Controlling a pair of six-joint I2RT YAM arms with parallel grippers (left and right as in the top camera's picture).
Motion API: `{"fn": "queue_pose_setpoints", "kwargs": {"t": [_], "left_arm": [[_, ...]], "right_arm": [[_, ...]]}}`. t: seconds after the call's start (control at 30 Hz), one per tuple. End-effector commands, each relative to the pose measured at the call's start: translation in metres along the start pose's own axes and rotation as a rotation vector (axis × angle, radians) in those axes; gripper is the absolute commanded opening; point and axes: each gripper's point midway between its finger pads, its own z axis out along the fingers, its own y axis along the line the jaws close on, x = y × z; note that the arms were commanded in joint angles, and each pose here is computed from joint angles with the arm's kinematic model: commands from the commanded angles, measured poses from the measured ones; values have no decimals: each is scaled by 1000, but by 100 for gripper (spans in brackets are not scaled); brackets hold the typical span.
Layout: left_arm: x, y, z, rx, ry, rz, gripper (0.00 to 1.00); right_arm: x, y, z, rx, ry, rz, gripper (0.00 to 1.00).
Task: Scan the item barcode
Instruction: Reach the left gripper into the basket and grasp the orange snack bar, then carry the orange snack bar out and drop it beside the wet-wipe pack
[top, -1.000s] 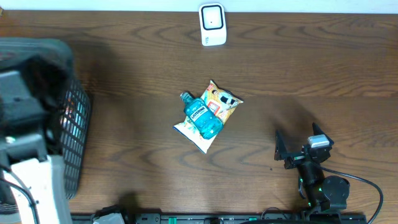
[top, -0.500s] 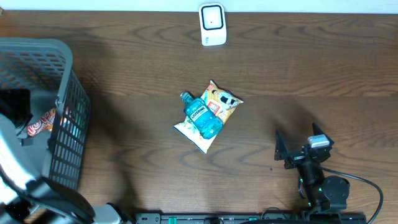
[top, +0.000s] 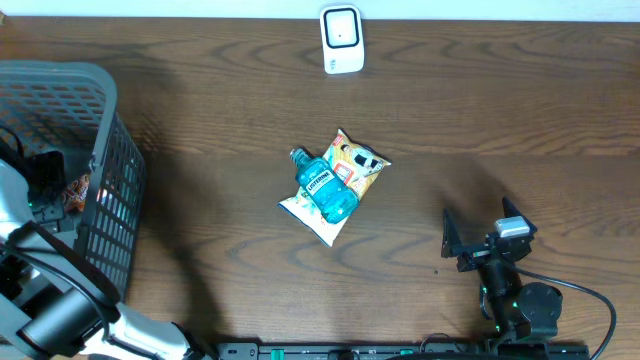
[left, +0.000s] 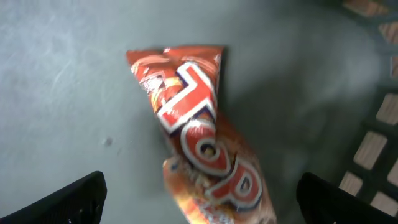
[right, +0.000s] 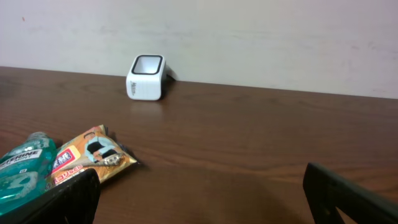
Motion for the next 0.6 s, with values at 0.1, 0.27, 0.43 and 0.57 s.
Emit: {"fn": "queue_pose_setpoints", "kwargs": {"t": [0.1, 0.27, 0.43, 0.57], "left_arm": [[-5, 7, 27, -58, -12, 1, 98], [-1, 11, 46, -89, 17, 47, 62], [-6, 8, 40, -67, 3, 95, 8], [-20, -4, 10, 5, -46, 80, 7]], "right_arm": [[1, 1, 0, -4, 4, -4, 99], [1, 1, 0, -5, 4, -4, 99], [1, 1, 0, -5, 4, -4, 99], [1, 1, 0, -5, 4, -4, 99]]}}
